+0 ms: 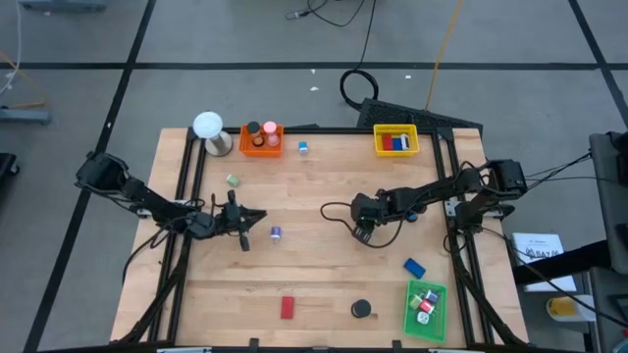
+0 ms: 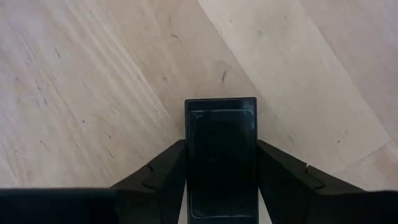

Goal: Pick & Place Office items
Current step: Put the black timer into the yellow basket

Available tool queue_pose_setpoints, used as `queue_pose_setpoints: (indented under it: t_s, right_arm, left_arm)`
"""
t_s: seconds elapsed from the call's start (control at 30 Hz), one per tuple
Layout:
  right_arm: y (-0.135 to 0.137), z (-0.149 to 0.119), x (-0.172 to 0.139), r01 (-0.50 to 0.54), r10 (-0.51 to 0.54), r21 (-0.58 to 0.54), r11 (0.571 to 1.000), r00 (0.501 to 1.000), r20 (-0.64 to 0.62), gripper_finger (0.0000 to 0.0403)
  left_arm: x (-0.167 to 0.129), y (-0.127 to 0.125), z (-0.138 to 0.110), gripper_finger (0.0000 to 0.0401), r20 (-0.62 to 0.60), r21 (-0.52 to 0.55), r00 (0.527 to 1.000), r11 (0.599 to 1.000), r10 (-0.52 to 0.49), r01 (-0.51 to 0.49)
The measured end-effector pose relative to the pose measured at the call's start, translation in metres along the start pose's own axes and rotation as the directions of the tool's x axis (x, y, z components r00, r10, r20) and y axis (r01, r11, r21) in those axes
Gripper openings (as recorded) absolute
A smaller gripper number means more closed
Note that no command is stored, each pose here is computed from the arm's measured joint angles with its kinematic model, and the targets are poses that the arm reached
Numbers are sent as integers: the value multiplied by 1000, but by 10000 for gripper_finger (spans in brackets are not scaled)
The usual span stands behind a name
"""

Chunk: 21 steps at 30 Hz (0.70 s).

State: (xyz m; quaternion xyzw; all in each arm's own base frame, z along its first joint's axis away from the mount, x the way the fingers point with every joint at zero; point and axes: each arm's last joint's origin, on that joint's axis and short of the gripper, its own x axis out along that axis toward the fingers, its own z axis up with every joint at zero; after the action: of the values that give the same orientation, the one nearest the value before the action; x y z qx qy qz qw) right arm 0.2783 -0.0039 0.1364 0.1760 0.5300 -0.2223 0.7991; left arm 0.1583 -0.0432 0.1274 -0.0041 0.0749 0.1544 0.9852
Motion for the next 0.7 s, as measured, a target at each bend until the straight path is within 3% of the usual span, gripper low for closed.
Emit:
queue_pose_setpoints:
  t_s: [0.7]
  right_arm:
    - [1,-1,0,-14,13,-86,996,1000,-13,260]
  left_arm:
    - [0,0,0,33,1,-2,1000,1000,-1,1]
